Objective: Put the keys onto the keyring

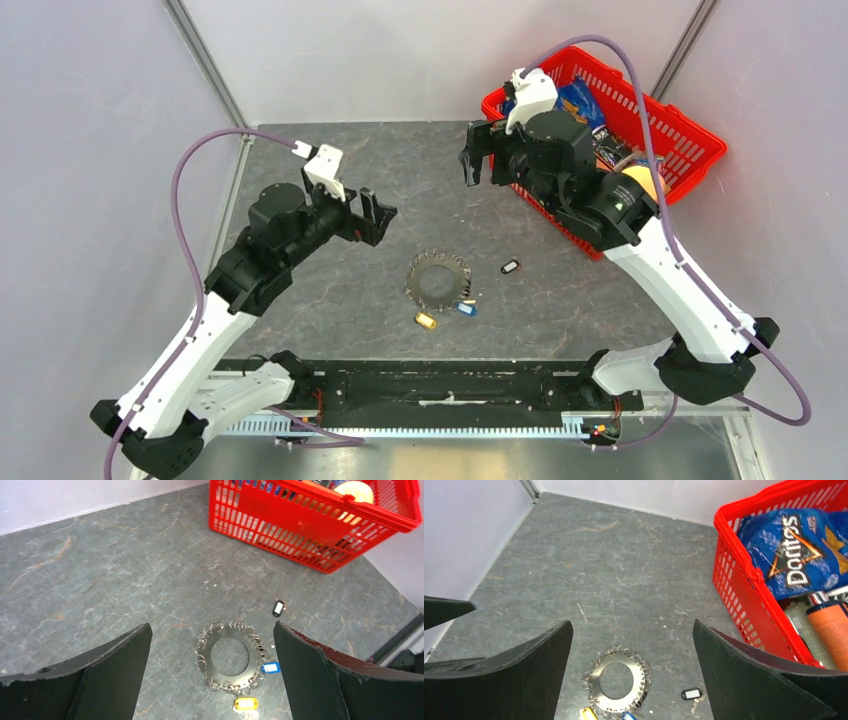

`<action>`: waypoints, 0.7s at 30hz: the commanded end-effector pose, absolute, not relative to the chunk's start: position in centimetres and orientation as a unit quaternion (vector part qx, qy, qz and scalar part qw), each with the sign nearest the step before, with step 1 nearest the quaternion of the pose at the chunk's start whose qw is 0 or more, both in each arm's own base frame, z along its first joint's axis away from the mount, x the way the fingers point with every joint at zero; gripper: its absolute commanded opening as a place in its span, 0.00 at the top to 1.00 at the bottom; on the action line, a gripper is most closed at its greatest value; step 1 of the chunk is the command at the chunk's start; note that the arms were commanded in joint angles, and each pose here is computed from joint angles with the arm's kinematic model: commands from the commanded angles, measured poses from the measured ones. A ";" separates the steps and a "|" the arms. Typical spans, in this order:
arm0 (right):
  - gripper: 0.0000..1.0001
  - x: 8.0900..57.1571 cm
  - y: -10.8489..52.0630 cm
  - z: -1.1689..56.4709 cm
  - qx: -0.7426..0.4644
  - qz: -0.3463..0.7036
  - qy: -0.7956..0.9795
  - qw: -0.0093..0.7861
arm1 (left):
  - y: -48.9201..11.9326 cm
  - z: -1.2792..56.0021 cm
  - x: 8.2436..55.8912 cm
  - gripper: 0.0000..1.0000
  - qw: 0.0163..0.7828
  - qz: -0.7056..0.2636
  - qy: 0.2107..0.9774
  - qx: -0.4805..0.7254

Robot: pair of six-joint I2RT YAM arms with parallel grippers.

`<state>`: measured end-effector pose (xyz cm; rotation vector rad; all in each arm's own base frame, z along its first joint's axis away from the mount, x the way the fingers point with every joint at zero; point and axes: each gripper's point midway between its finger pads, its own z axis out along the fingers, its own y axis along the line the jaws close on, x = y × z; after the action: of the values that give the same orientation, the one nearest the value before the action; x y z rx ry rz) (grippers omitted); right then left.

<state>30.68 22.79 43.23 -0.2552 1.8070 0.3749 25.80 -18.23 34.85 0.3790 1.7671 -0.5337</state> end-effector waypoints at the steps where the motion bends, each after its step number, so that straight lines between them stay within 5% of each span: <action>1: 0.03 30.9 21.3 43.5 -0.063 0.150 0.773 0.613 | -18.8 36.1 23.9 0.02 0.590 -0.274 0.739 0.176; 10: 0.03 28.9 19.4 40.6 -0.060 0.147 0.790 0.593 | -18.8 35.8 23.9 0.04 0.593 -0.278 0.736 0.171; 21: 0.03 25.6 19.3 36.2 -0.129 0.158 0.826 0.525 | -20.9 30.8 25.5 0.08 0.505 -0.273 0.800 0.173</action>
<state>26.63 18.88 38.02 -0.2388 1.9213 0.3497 25.59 -20.34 30.56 0.4467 1.9026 -0.6110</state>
